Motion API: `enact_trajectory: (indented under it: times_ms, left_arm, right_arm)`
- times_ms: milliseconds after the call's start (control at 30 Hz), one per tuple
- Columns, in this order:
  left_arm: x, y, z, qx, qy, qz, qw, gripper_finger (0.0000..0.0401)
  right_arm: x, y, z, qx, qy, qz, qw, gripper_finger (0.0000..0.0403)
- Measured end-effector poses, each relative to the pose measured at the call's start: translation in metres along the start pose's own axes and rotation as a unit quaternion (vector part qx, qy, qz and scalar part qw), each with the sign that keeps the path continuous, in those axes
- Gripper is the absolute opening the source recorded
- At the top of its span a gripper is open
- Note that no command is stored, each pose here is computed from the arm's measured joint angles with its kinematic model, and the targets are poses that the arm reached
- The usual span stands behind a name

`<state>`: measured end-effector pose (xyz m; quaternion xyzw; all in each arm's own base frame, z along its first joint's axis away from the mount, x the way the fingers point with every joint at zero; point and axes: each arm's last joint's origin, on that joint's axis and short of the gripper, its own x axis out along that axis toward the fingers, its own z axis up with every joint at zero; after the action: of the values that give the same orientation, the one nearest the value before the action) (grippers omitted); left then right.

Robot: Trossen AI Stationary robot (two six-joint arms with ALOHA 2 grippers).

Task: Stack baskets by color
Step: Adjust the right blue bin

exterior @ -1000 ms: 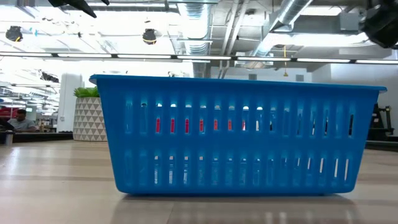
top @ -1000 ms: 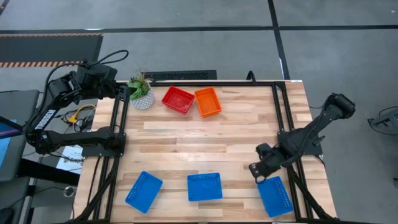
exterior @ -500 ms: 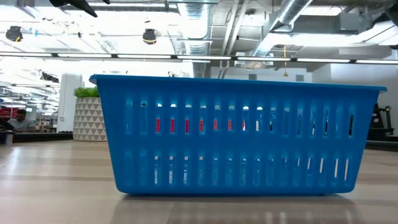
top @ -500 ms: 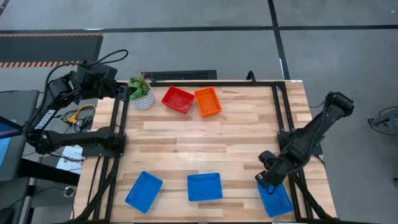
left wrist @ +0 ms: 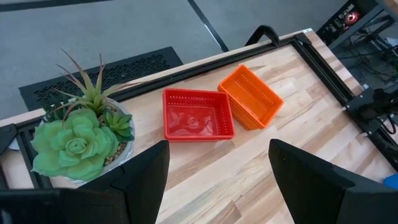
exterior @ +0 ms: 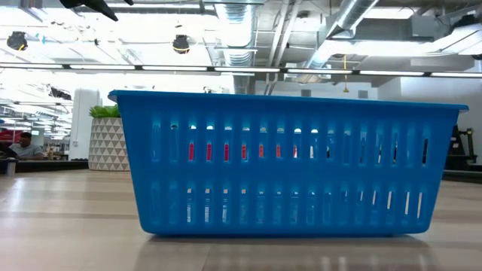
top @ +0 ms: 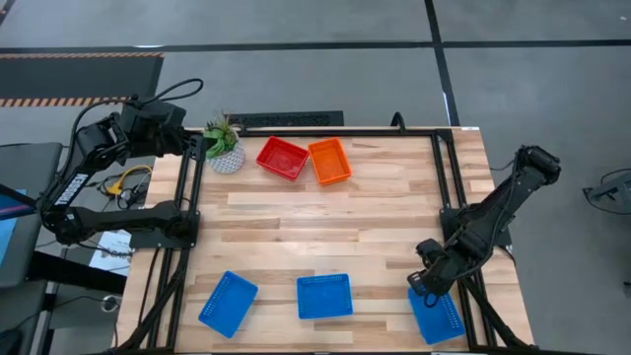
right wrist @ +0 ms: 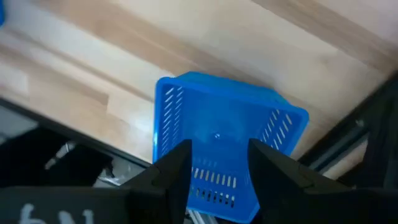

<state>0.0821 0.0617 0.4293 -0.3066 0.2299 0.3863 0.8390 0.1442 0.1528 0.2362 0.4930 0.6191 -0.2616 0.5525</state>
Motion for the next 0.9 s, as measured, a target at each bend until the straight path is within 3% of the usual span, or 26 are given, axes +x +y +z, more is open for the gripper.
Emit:
enact_trajectory:
  times_ms: [300,900]
  left_arm:
    - [0.000,0.000,0.000,0.002,0.000,0.002,1.000,0.0263]
    - [0.000,0.000,0.000,0.008,0.002,0.002,1.000,0.0263]
  right_arm:
    - [0.005,-0.003,0.002,0.117,-0.015,-0.038,0.992,0.0177]
    - [0.060,0.002,-0.014,0.119,0.058,-0.203,0.970,0.0177]
